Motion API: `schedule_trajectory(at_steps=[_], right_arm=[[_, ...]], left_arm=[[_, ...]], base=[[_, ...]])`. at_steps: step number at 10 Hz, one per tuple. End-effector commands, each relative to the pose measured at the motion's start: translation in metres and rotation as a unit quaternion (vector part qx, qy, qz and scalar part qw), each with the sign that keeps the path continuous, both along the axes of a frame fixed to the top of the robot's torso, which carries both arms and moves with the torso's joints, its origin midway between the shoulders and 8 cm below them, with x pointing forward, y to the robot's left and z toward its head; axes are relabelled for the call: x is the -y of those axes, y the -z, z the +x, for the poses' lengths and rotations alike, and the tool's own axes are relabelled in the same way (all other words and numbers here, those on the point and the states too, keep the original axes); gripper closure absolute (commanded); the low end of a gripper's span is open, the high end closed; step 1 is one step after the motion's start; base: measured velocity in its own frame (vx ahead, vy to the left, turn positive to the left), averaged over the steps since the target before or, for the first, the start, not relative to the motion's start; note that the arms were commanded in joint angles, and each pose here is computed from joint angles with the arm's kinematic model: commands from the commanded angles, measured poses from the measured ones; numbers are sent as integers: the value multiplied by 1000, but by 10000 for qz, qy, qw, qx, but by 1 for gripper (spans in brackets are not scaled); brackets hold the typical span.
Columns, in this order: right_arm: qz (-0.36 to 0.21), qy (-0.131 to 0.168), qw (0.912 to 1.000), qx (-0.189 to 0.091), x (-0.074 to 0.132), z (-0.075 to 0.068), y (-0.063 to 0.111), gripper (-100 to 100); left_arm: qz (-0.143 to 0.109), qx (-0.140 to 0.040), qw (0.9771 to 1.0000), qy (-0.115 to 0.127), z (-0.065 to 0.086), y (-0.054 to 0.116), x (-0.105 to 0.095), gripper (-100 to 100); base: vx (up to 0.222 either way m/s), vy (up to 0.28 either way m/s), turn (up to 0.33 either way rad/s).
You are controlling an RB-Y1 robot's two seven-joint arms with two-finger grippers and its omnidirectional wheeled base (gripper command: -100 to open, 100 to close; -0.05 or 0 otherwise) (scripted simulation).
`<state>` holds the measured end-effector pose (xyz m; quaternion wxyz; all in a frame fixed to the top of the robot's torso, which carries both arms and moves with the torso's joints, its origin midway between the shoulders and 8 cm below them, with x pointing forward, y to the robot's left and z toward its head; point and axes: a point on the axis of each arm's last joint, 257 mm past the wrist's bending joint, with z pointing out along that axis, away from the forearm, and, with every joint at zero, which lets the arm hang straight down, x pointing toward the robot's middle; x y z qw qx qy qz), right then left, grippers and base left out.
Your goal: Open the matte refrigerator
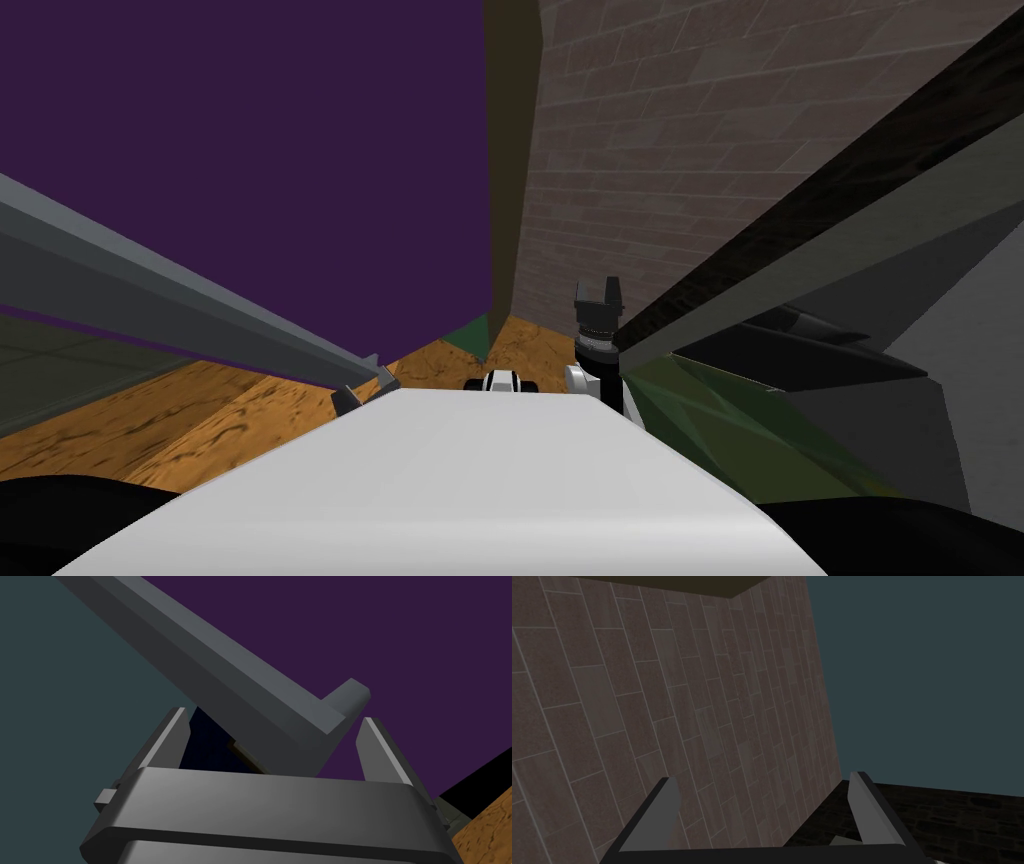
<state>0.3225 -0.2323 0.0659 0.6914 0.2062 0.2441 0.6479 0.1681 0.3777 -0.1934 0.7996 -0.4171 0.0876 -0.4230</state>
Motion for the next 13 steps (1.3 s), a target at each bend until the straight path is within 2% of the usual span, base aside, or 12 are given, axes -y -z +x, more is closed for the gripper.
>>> schedule_trajectory(at_steps=[1,2,3,4,6,7,8,10,13], right_arm=[[0,0,10000,0,0,0,0,0],[0,0,10000,0,0,0,0,0],[0,0,10000,0,0,0,0,0],[0,0,10000,0,0,0,0,0],[0,0,10000,0,0,0,0,0],[0,0,10000,0,0,0,0,0],[0,0,10000,0,0,0,0,0],[0,0,10000,0,0,0,0,0],[0,0,10000,0,0,0,0,0]], left_arm=[[92,197,9998,-38,-2,-13,-3,-100],[71,148,9999,-50,-3,-14,-4,-100],[76,197,9998,-49,-2,-17,-4,-100],[55,157,9998,-59,-3,-20,-6,-100],[59,197,9998,-59,-3,-22,-6,-100],[-79,-46,10000,-16,-1,-7,-5,-100],[-113,-109,9999,-9,0,-4,-4,0],[-184,-238,9995,6,1,4,-4,0],[-241,-339,9991,18,1,11,-3,0]], base=[[0,0,0],[-1,-1,-18],[-3,-2,-12],[-1,5,-22],[-1,2,-5],[9,7,-11],[9,5,-11],[0,0,0],[0,0,0]])
